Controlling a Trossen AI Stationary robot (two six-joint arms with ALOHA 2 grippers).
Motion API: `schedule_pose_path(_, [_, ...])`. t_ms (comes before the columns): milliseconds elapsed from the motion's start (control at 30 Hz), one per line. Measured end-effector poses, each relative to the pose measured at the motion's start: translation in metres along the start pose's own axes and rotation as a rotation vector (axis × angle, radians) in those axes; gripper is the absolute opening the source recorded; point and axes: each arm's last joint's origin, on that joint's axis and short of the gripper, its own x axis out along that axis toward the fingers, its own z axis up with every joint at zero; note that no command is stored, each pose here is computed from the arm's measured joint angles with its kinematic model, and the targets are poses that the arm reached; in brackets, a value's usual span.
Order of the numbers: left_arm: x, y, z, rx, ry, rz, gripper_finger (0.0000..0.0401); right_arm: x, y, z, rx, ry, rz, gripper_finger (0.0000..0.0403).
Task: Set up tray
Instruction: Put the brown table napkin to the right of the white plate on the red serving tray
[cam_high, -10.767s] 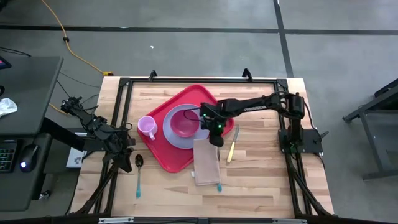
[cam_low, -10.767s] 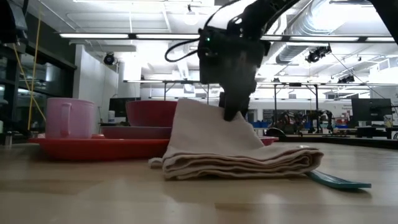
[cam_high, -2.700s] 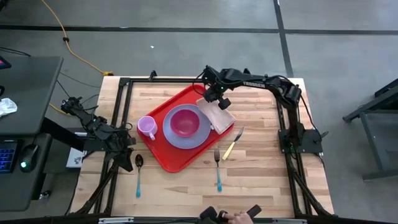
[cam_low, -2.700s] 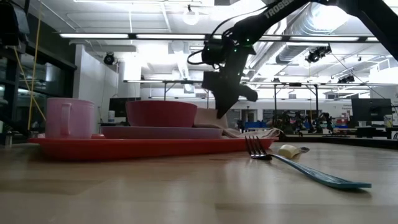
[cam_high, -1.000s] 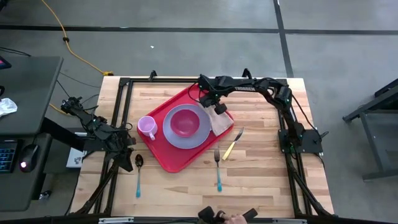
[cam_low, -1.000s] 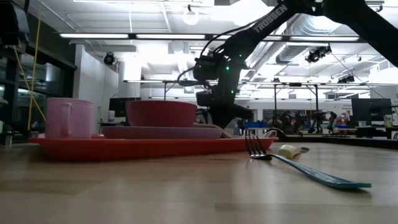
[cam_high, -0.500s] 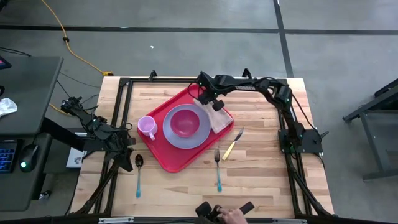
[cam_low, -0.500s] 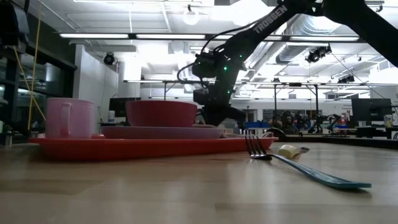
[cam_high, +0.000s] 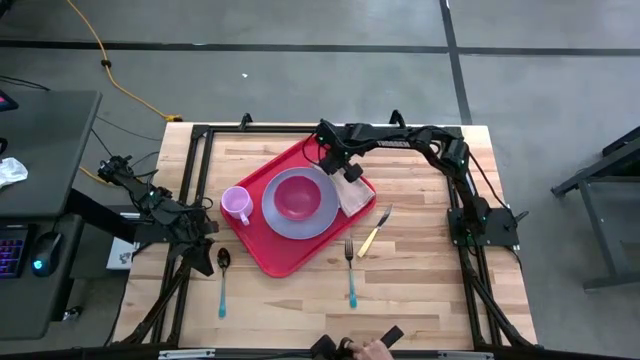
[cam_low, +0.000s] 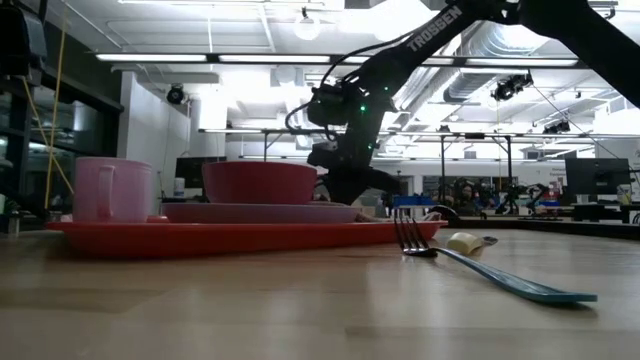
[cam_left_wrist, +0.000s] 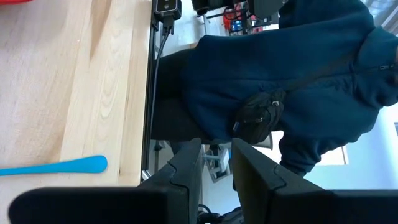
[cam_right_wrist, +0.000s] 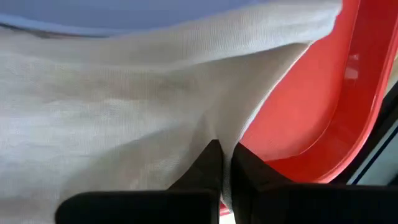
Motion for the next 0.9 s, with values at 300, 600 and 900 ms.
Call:
schedule_pose_path(300, [0.0,0.0,0.0,0.0,0.0,0.0,0.0117,0.001,-0.009,-0.02,-0.002,0.099,-0.047,0.0])
schedule_pose_path(600, [0.0,0.0,0.0,0.0,0.0,0.0,0.0117,0.0,-0.002,-0.004,-0.024,0.024,-0.018,0.0])
schedule_pose_path(900, [0.0,0.0,0.0,0.0,0.0,0.0,0.0117,0.0,-0.006,-0.006,-0.017,0.03,-0.049,0.0])
